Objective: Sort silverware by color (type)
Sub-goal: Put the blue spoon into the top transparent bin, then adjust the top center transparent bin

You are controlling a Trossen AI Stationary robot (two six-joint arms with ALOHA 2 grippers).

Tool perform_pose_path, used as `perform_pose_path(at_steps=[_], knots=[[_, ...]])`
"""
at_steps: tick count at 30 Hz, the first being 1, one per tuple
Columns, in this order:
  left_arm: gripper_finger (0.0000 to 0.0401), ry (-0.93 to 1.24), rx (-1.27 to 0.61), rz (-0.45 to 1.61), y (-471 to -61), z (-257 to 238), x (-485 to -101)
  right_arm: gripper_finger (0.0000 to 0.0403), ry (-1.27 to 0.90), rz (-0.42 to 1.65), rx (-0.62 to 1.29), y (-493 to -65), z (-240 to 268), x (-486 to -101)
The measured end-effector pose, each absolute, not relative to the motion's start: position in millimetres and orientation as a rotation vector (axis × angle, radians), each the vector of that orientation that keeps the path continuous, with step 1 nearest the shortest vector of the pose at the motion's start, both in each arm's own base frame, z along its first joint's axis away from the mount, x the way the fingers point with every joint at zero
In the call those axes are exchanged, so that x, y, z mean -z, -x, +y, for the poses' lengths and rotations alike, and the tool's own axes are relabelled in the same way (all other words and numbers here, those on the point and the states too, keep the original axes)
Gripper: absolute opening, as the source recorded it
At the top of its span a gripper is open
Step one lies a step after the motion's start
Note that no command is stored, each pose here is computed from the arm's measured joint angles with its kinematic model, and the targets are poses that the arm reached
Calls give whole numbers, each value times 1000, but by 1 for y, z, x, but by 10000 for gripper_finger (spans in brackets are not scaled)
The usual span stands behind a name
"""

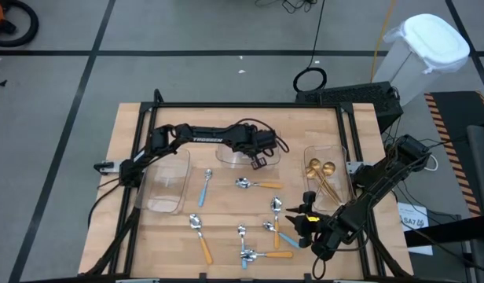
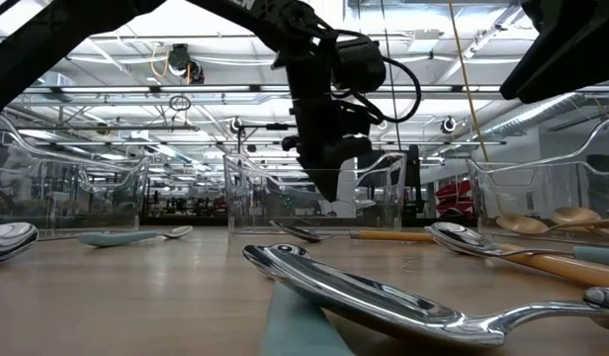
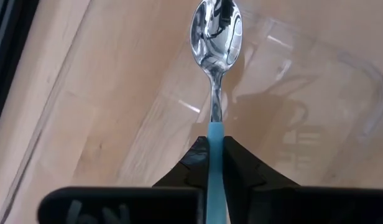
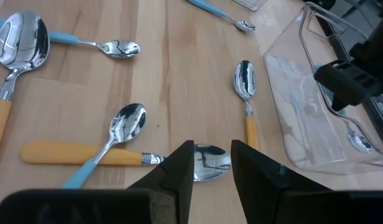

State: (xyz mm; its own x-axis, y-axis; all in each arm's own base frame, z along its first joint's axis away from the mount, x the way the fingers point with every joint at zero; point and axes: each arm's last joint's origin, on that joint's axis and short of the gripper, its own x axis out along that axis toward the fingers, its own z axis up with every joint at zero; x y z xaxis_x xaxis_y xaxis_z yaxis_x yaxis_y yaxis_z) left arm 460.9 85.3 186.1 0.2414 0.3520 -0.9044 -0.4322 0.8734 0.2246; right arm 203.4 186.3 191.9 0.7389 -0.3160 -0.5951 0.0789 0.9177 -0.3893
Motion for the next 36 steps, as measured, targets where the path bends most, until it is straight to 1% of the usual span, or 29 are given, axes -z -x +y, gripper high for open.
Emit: perform_pose_path(at_steps=[5, 8, 18, 22, 24, 29, 36], knots=[[59, 84, -546, 1202, -462, 87, -186, 100, 351, 710, 221, -203, 186, -192], [72, 85, -546, 1200, -463, 87, -184, 100, 350, 712, 219, -203, 186, -192], [75, 88, -548, 1194, -463, 87, -184, 100, 342, 725, 204, -203, 187, -191], [76, 81, -552, 1203, -462, 80, -188, 100, 342, 725, 204, -203, 187, -191], [76, 71, -562, 1191, -461, 70, -194, 100, 342, 725, 204, -203, 187, -191], [76, -39, -569, 1224, -457, 30, -200, 100, 341, 726, 205, -203, 187, -191], [76, -213, -685, 1238, -442, -33, -202, 100, 342, 748, 189, -202, 187, -191]])
